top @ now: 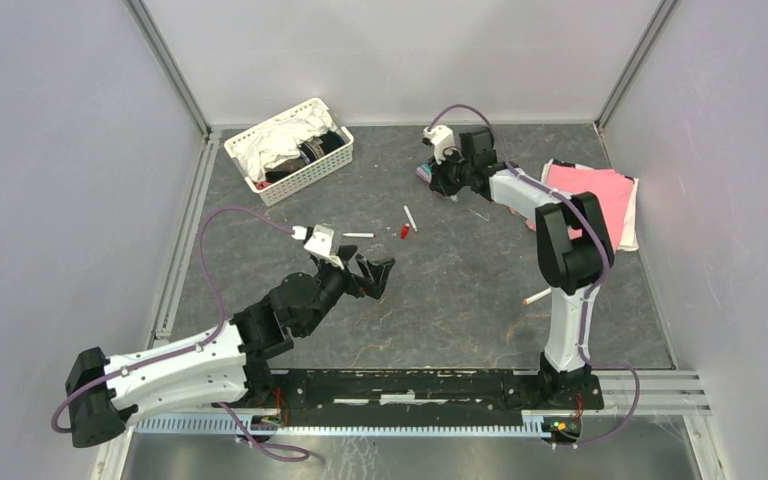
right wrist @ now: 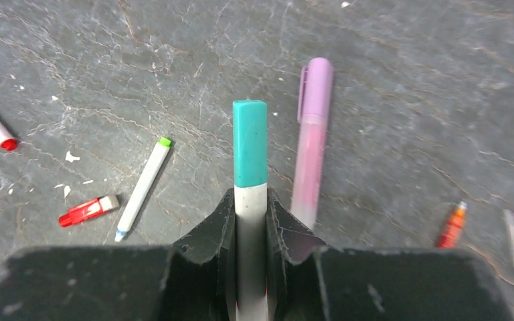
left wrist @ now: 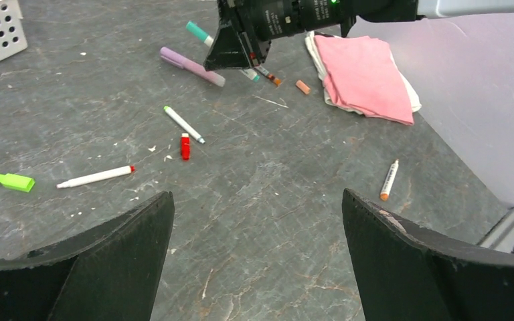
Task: Insert the pens into the pen caps
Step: Place the pen at the center of the board.
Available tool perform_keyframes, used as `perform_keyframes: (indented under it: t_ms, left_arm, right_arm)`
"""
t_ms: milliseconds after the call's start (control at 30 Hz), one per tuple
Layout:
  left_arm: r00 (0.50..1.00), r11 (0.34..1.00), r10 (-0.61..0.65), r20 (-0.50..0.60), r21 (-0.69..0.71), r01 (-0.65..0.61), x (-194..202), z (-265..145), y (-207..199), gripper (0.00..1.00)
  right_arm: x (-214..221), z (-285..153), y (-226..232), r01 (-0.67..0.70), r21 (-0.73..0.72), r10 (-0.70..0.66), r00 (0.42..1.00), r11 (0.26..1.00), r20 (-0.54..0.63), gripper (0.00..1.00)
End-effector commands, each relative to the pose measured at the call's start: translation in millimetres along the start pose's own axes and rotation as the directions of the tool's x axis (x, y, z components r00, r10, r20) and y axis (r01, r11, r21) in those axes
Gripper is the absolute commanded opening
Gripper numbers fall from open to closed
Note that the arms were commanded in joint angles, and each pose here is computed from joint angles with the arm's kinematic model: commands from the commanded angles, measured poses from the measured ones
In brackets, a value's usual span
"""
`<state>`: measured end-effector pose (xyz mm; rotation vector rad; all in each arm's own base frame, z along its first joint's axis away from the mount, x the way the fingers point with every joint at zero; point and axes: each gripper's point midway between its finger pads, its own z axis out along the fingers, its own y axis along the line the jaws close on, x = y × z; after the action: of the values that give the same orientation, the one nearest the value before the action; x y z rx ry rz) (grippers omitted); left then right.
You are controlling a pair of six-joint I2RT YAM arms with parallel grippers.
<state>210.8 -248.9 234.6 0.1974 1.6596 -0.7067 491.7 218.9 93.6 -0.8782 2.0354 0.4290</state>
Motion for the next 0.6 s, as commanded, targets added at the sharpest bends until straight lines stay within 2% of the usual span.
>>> perform_keyframes:
  t_ms: [0, 133, 233, 567]
  left_arm:
    - [1.000, 0.997, 0.011, 0.028, -0.078, -0.008, -2, 0, 18, 0.99]
    - [1.000, 0.996, 0.008, 0.013, -0.088, -0.007, 2, 0, 20, 0.99]
    - [1.000, 0.996, 0.004, 0.011, -0.092, -0.003, 4, 1, 20, 0.99]
    - [1.000, 0.997, 0.003, 0.001, -0.083, -0.003, 5, 4, 16, 0.99]
  right_arm:
    - [-6, 26, -1, 0.040, 0.040, -0.039, 0.999, 0.998, -0.035, 0.14]
    - [-5, 46, -7, 0.057, 0.092, -0.051, 0.996, 0.994, -0.071, 0.15]
    - [-2, 55, -9, 0.051, 0.106, -0.042, 0.995, 0.993, -0.086, 0.19]
    - [2, 58, -12, 0.050, 0.128, -0.037, 0.994, 0.990, -0.105, 0.30]
